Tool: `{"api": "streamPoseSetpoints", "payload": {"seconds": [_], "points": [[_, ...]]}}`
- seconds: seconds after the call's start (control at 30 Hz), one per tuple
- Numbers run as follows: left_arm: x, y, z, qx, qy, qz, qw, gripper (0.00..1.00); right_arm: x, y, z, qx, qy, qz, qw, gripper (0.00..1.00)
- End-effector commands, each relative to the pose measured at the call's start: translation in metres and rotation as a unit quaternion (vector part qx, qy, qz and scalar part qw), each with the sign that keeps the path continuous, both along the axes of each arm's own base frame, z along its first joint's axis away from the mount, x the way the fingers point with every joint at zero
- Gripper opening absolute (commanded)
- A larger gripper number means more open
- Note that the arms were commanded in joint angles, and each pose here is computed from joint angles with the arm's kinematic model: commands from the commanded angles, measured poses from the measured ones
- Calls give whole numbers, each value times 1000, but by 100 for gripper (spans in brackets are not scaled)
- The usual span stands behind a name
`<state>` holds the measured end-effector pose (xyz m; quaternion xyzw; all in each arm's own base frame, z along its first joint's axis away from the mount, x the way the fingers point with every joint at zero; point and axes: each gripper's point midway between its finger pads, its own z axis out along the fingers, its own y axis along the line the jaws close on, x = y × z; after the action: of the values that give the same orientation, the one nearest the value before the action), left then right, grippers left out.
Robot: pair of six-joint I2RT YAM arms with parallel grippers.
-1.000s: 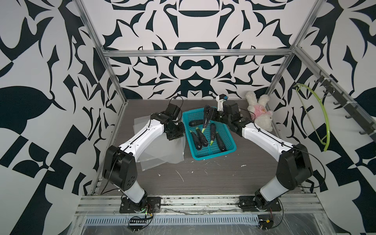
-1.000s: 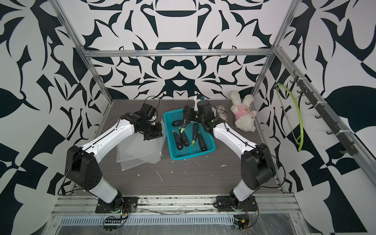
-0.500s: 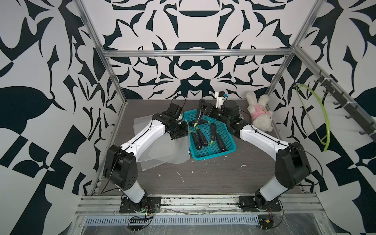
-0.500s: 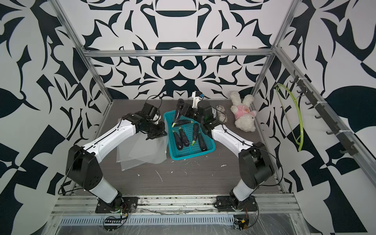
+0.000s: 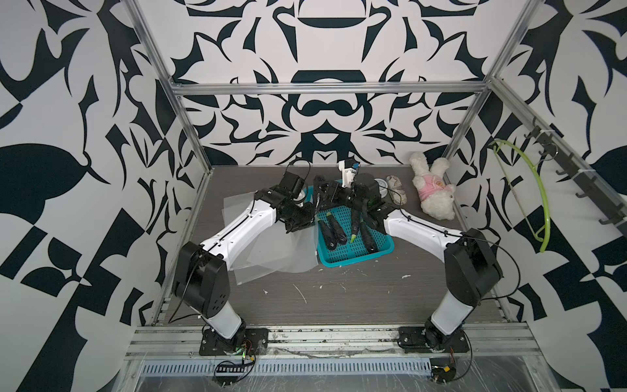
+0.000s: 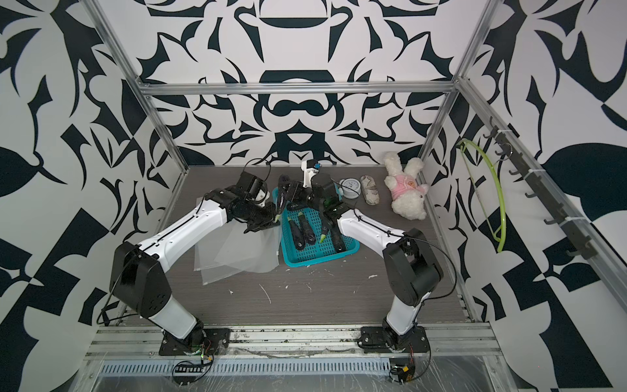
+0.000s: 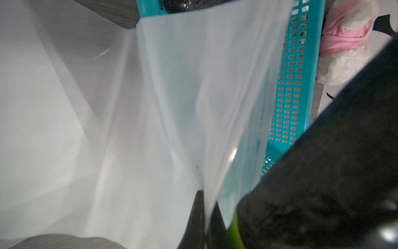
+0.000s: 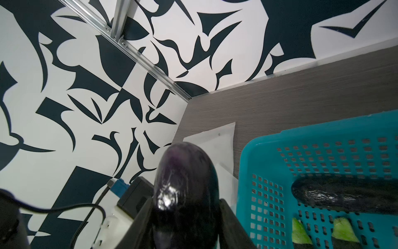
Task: Place the eggplant in a zip-top bag and seal the zipper
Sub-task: Place the eggplant in the zipper food storage bag.
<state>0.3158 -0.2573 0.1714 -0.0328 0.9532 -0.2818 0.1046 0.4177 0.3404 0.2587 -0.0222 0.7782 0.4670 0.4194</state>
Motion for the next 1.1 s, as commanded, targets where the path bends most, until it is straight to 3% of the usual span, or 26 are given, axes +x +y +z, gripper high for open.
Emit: {"api": "streamPoseSetpoints", "payload": {"seconds": [0.0,0.33,0.87,1.07], "points": [[-2,-4,-2,-5,5,-10,1000,0,-5,1,42,-9,-92,-19,996,42],[-6,2,-1,5,3,-7,1000,0,-12,-3,30,-55,-143,-37,987,42],[-6,11,-2,28,3,2,1000,0,-14,-16,19,-98,-150,-51,983,42],[-7,9,1,20,0,2,1000,0,-13,-12,19,-88,-152,-38,984,42]]}}
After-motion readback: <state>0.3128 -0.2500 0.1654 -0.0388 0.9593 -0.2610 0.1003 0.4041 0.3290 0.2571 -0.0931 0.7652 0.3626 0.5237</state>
